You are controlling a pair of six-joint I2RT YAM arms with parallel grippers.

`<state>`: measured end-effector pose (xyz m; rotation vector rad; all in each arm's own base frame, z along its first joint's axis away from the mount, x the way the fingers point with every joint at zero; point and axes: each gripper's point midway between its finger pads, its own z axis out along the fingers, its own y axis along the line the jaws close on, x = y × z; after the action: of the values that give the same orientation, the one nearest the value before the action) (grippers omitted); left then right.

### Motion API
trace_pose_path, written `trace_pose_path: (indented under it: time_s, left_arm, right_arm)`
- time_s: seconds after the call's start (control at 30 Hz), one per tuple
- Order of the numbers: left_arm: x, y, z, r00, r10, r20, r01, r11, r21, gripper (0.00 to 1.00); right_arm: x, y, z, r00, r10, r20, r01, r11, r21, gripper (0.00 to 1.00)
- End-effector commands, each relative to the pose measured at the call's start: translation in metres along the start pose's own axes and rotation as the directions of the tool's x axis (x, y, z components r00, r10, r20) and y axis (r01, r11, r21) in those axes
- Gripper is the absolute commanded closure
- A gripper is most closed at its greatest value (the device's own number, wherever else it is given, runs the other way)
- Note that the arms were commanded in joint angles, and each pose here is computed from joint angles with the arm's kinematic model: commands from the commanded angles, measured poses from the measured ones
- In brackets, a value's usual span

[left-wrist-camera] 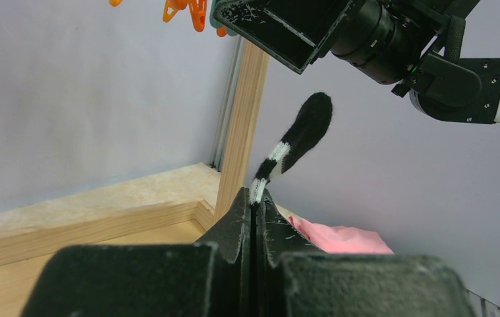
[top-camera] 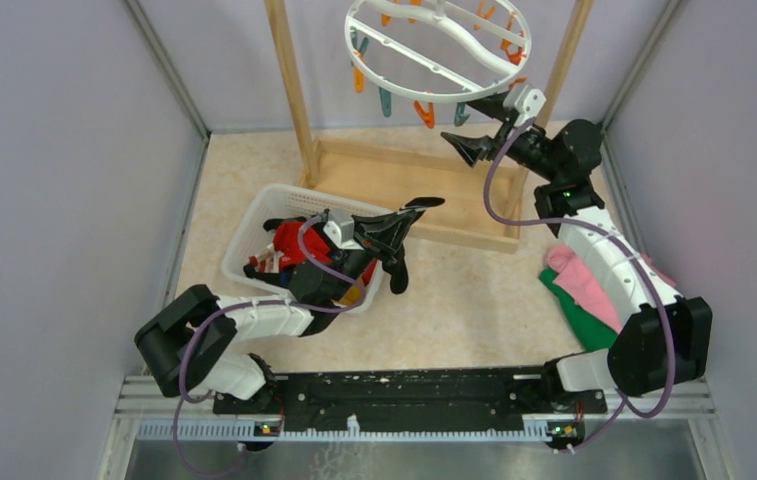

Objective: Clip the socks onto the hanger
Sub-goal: Open the clamp at the hanger.

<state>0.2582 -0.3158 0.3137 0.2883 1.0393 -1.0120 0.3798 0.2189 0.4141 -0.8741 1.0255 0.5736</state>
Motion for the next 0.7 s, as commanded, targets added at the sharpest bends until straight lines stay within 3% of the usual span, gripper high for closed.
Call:
trace_pose_path:
  time_s: [0.0,0.67]
  left_arm:
    - [-0.026,-0.008,0.010,0.997,-0.004,0.078,0.001,0.999,0.034,1.00]
    - [-0.026,-0.009,0.006,0.999,-0.006,0.052,0.004,1.000,0.030,1.00]
  right_arm:
    - [-0.036,0.000,0.011,0.994,-0.051,0.094,0.053,0.998,-0.021,0.29]
    - [-0.055,0.004,0.012,0.989,-0.013,0.145,0.012,1.000,0.003,0.30]
